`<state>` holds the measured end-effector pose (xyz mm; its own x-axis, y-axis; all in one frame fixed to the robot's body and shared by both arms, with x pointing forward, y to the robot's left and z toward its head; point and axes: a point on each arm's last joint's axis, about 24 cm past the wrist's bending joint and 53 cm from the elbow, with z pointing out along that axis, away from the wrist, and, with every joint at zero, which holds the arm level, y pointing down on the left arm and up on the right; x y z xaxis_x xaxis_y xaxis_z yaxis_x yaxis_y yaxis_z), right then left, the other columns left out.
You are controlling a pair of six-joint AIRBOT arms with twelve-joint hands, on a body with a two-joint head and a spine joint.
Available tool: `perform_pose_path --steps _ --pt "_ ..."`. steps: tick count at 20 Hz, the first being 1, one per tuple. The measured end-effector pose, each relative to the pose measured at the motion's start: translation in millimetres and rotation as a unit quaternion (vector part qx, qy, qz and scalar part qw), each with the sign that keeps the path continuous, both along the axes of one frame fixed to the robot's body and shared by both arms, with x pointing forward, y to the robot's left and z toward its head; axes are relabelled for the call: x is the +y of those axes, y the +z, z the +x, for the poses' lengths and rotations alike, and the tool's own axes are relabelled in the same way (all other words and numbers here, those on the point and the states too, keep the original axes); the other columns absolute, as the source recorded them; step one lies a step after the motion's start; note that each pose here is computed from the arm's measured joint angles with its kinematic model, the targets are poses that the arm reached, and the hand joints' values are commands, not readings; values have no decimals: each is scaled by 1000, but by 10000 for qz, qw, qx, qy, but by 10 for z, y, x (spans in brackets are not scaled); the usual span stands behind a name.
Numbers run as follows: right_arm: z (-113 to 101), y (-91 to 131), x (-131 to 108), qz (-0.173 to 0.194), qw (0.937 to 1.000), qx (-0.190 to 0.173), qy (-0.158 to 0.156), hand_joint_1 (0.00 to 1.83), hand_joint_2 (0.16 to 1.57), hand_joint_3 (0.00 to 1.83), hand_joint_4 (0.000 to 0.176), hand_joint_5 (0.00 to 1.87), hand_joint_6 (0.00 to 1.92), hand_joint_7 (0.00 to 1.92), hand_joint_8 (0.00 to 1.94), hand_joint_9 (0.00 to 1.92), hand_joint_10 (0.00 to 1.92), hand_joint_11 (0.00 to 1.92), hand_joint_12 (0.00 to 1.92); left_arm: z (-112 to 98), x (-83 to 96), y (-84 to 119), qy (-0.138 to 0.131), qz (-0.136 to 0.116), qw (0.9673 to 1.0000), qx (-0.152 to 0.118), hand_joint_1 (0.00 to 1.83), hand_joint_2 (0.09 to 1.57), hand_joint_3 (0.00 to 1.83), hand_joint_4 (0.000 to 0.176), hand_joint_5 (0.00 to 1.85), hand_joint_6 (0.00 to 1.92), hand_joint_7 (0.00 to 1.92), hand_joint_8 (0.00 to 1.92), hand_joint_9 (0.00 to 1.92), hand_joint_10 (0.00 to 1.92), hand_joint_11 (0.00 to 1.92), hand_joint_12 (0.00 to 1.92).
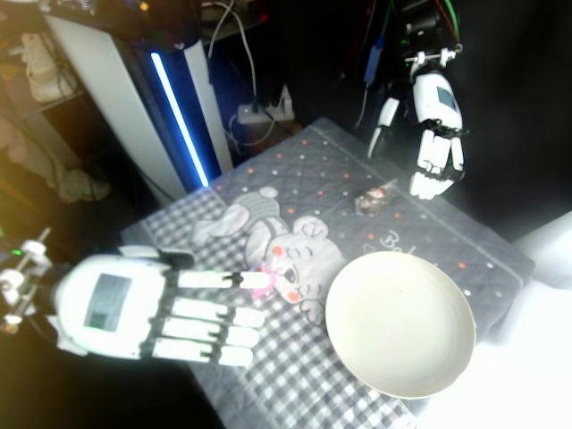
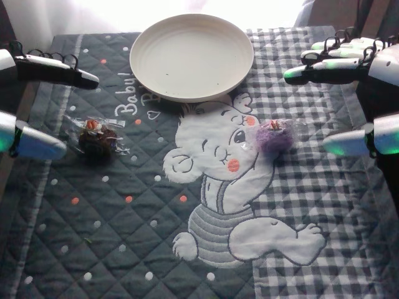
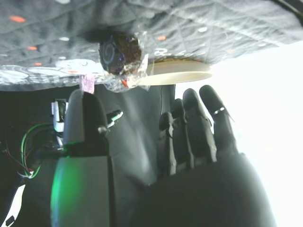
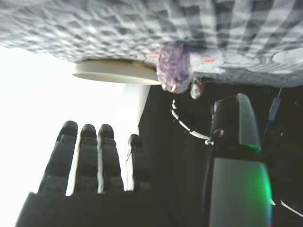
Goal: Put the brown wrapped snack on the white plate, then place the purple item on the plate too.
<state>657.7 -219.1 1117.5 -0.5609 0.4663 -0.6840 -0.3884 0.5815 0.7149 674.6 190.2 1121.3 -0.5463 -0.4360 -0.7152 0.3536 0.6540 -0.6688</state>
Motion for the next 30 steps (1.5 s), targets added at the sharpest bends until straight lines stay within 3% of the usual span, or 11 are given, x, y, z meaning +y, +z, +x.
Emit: perform_pose_path --steps 6,7,8,17,18,19,20,23,27,28,30 --pt "-1 -5 2 -6 10000 4 3 639 1071 0 176 254 1 127 0 66 3 0 264 144 -299 -24 -288 329 9989 -191 535 862 0 82 514 0 573 1 547 9 127 758" --pt "-3 -9 3 -19 10000 6 10 648 1078 1 176 252 0 121 1 56 3 0 266 190 -411 -98 -373 454 9981 -181 521 858 1 53 544 1 623 1 609 8 140 776" --pt "-5 -9 4 -21 10000 4 14 648 1078 1 176 252 0 121 1 56 3 0 266 202 -437 -115 -383 480 9980 -177 521 858 1 53 544 1 623 1 609 8 140 776" --pt "-13 -28 13 -63 10000 14 45 708 1074 0 176 267 2 135 1 108 3 0 451 270 -417 -309 -317 943 9950 -53 1023 874 16 42 876 11 1081 52 1032 103 224 1250" --pt "-9 -31 10 -65 10000 14 41 704 1077 1 176 263 0 137 1 115 6 0 455 278 -419 -313 -315 941 9950 -55 1064 897 4 32 952 20 1133 286 1048 379 334 1265" --pt "-4 -37 4 -77 10000 20 33 705 1076 0 173 273 2 149 3 129 7 0 507 293 -441 -333 -316 925 9952 -39 1103 898 0 0 1029 18 1063 702 968 834 402 1376" --pt "-2 -39 0 -80 10000 23 25 680 1080 2 175 271 1 142 0 129 5 0 521 306 -453 -347 -309 902 9954 -18 1168 962 9 0 1288 238 1015 1026 852 1323 410 1573" --pt "0 -46 3 -83 10000 26 29 652 1088 1 167 278 1 150 2 148 4 0 595 355 -539 -398 -295 730 9969 83 1285 1046 0 0 1331 111 1073 1087 865 1267 407 1560" --pt "4 -54 7 -74 10000 35 24 636 1098 0 150 287 2 170 3 145 6 0 596 605 -660 -71 -176 324 9991 -216 1187 1036 0 0 1170 640 968 1056 816 1460 382 1735" --pt "4 -57 8 -77 10000 36 26 639 1095 0 136 294 3 183 4 157 6 0 637 711 -700 107 -125 140 9991 -376 1193 1021 0 0 1210 574 904 1165 698 1449 323 1682" --pt "9 -68 17 -68 10000 37 32 628 1101 1 150 279 0 170 1 164 2 0 694 883 -778 399 -32 -218 9978 -626 1274 1058 0 0 1320 189 993 1171 826 1079 321 1464"
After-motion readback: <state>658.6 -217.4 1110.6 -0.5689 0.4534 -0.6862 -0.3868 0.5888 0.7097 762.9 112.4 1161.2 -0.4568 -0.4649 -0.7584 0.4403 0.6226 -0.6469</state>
